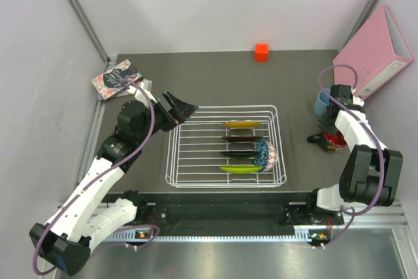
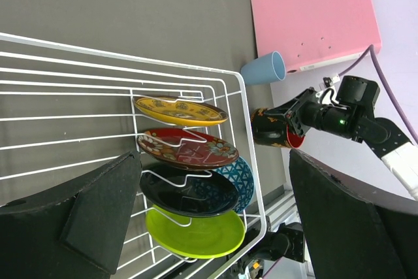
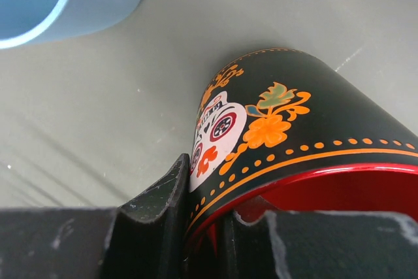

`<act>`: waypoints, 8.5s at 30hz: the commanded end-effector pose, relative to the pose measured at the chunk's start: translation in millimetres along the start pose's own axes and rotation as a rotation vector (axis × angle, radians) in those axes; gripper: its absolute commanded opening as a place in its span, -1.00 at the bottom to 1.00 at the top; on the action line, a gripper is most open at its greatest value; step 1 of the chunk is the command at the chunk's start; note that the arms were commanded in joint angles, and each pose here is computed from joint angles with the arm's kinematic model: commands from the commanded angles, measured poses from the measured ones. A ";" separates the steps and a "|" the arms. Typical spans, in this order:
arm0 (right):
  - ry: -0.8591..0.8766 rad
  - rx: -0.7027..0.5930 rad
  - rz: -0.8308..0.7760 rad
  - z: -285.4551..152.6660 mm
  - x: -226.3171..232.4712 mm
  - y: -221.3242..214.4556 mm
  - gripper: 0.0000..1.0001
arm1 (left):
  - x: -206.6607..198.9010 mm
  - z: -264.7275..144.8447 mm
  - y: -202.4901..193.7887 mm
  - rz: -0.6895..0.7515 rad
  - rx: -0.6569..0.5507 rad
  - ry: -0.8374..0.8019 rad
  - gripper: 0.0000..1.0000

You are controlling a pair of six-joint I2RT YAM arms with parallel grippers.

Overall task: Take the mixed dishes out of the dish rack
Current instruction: Place the cup at the center of the board, then pick up the plate from the dish rack, then place the plate at the center of the board.

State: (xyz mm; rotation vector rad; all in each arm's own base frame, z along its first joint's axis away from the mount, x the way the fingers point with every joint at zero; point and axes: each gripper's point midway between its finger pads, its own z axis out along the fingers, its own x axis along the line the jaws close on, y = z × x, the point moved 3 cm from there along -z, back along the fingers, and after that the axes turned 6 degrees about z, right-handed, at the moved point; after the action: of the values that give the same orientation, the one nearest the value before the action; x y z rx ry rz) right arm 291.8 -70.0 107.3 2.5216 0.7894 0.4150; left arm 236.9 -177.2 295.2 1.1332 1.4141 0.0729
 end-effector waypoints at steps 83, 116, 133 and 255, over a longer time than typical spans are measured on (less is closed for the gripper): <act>1.443 -0.518 -0.352 -304.7 107.4 -78.4 0.65 | -26.4 8.6 -188.8 1.388 0.425 -0.576 0.41; 1.446 -0.470 -0.360 -291.1 112.2 -91.8 0.65 | -30.9 24.1 -224.7 1.389 0.515 -0.717 -0.52; 1.442 -0.469 -0.355 -291.9 111.6 -90.6 0.65 | -53.0 14.3 -199.6 1.399 0.448 -0.719 -1.00; 1.456 0.025 -0.428 -324.8 244.4 -117.0 -1.00 | -33.5 -51.1 76.4 0.620 -0.496 0.374 0.98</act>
State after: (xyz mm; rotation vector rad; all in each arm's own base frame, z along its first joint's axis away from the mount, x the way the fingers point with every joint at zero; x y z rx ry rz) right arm 298.7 271.0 359.3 1.6439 1.7007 2.0928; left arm 238.5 -150.5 351.6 1.3979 1.0630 1.1935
